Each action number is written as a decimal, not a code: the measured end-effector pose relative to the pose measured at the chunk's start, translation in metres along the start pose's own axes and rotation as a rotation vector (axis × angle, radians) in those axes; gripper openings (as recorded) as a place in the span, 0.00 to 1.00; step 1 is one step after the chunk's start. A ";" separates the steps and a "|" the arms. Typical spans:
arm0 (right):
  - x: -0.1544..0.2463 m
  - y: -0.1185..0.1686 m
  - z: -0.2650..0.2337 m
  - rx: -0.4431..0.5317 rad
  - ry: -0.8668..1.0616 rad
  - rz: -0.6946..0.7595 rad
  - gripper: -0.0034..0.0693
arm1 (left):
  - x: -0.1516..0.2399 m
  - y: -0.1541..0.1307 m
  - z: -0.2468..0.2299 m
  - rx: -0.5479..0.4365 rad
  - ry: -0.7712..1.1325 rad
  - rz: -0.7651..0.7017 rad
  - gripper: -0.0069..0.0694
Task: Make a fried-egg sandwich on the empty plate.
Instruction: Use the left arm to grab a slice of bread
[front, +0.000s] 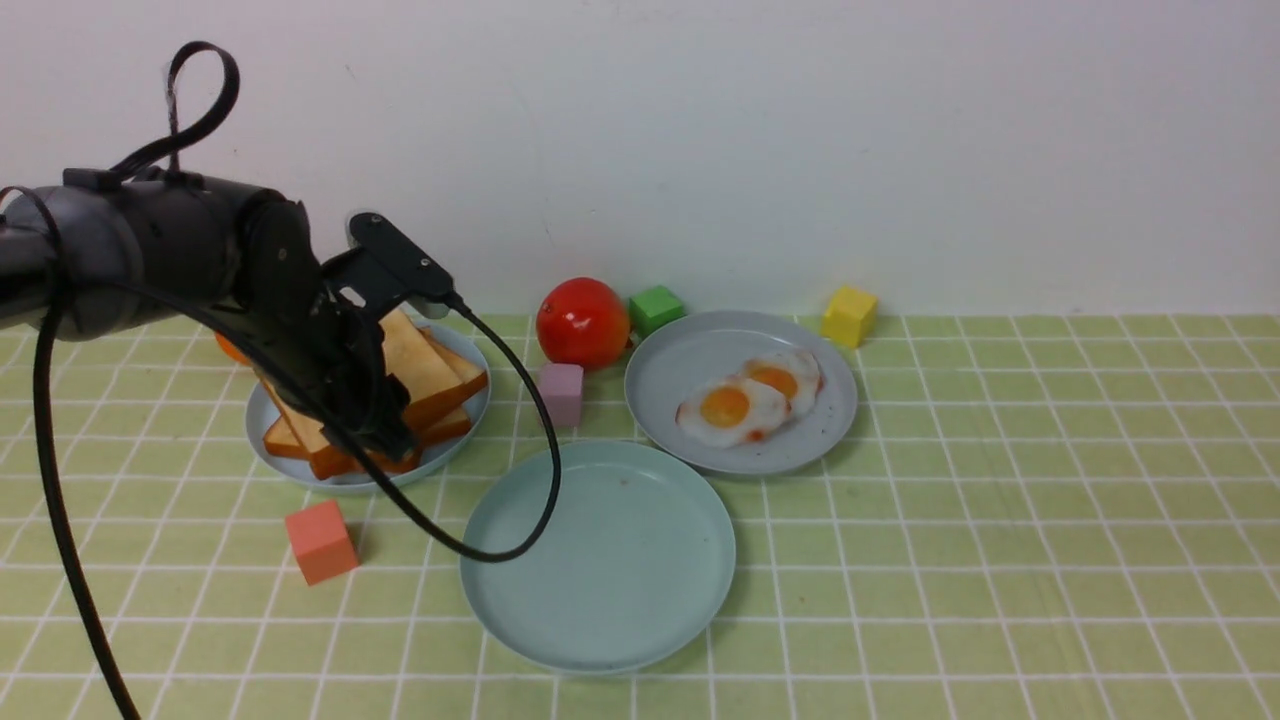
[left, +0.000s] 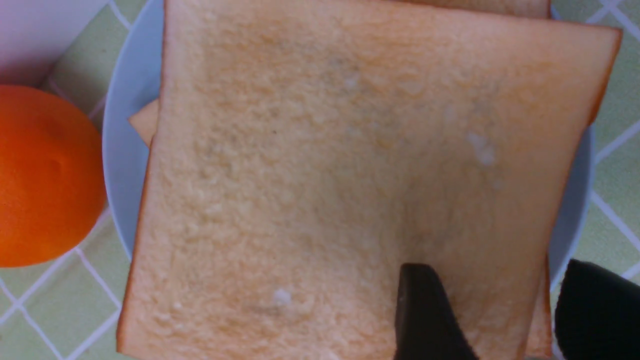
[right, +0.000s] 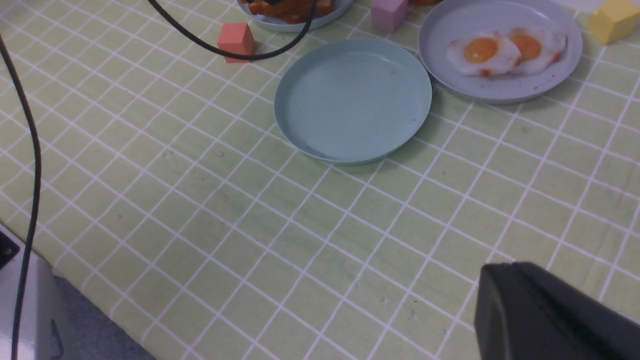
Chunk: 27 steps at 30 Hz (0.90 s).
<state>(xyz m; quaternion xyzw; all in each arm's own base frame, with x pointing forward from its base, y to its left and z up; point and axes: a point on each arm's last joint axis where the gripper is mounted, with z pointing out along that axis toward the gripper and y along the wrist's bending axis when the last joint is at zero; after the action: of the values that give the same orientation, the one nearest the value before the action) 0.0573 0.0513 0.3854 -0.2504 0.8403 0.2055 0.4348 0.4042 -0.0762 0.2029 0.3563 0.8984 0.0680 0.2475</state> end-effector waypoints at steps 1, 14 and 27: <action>0.000 0.001 0.000 -0.007 -0.002 0.004 0.04 | 0.000 0.000 0.000 -0.002 0.000 0.002 0.48; -0.001 0.001 0.000 -0.013 -0.006 0.006 0.05 | 0.000 0.001 0.002 -0.012 -0.002 0.018 0.17; -0.001 0.001 0.000 -0.014 -0.006 0.004 0.06 | -0.004 0.004 -0.011 -0.029 -0.027 0.017 0.36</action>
<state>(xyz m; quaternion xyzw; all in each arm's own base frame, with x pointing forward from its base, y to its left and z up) 0.0568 0.0525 0.3860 -0.2510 0.8380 0.2132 0.4351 0.4034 -0.0751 0.2152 0.3613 0.8908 0.0785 0.2640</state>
